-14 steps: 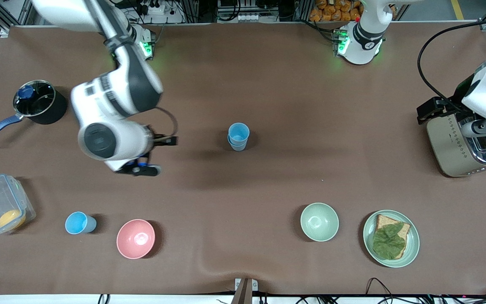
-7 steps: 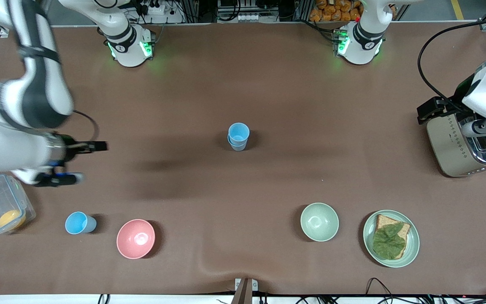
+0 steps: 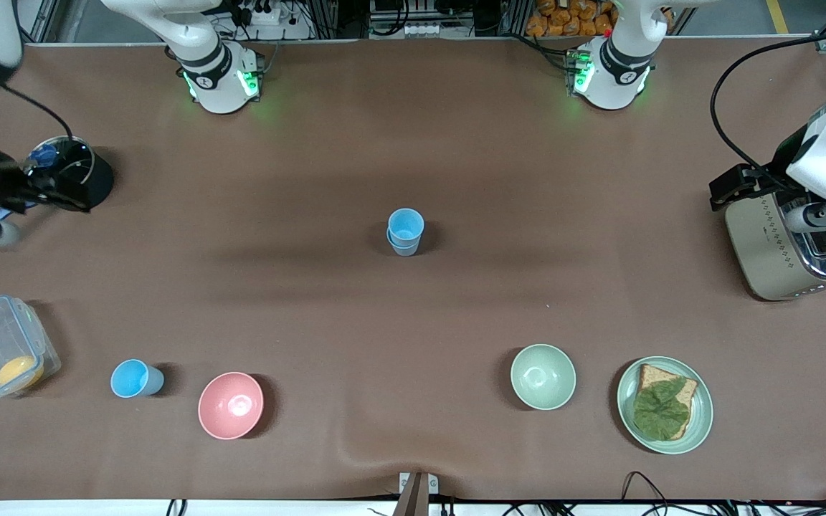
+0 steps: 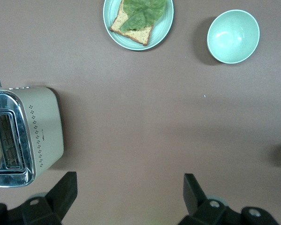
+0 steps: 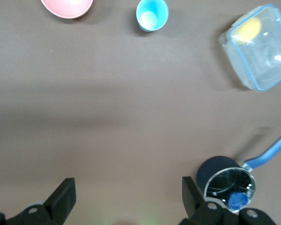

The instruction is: Stack blue cups with both arms

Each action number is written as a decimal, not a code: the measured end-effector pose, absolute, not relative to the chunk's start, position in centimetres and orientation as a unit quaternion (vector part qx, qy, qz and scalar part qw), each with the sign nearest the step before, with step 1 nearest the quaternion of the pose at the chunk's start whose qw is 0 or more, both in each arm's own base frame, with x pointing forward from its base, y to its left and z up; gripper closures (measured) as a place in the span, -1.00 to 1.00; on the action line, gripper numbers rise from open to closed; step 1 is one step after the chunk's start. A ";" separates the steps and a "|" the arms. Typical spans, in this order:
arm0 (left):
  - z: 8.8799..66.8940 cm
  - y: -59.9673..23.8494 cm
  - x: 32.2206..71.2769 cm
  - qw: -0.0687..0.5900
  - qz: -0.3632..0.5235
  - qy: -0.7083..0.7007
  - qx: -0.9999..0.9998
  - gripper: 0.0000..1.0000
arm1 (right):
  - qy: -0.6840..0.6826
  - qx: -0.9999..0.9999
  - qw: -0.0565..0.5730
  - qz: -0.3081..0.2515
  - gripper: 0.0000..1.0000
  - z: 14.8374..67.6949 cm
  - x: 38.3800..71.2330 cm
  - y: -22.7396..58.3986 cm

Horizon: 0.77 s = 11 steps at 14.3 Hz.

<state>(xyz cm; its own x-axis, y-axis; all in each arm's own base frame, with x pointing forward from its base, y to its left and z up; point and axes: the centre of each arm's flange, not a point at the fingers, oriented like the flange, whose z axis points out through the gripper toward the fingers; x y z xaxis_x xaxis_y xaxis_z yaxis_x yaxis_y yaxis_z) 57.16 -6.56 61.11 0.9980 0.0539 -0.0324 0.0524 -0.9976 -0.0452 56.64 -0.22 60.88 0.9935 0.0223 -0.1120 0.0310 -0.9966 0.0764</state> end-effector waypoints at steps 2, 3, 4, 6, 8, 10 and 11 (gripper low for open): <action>61.1 -6.5 57.2 0.022 0.017 -0.027 -0.999 -1.00 | -0.002 0.998 0.028 -0.048 -1.00 61.9 55.7 -1.7; 61.1 -6.5 57.2 0.022 0.017 -0.027 -0.999 -1.00 | -0.011 0.999 0.019 -0.049 -1.00 61.9 55.6 -2.6; 61.2 -6.5 57.1 0.022 0.016 -0.027 -0.999 -1.00 | -0.017 0.998 0.012 -0.051 -1.00 61.7 55.5 -3.3; 61.2 -6.5 57.1 0.022 0.016 -0.028 -0.999 -1.00 | -0.020 0.998 0.008 -0.055 -1.00 61.4 55.5 -3.6; 61.4 -6.3 57.1 0.022 0.015 -0.029 -0.999 -1.00 | -0.020 0.998 0.007 -0.063 -1.00 61.2 55.3 -3.6; 61.7 -5.9 56.9 0.022 0.014 -0.032 -0.999 -1.00 | -0.021 0.997 0.007 -0.070 -1.00 61.1 55.1 -3.6; 61.9 -5.7 56.8 0.022 0.013 -0.034 -0.999 -1.00 | -0.021 0.997 0.007 -0.070 -1.00 61.2 55.1 -3.6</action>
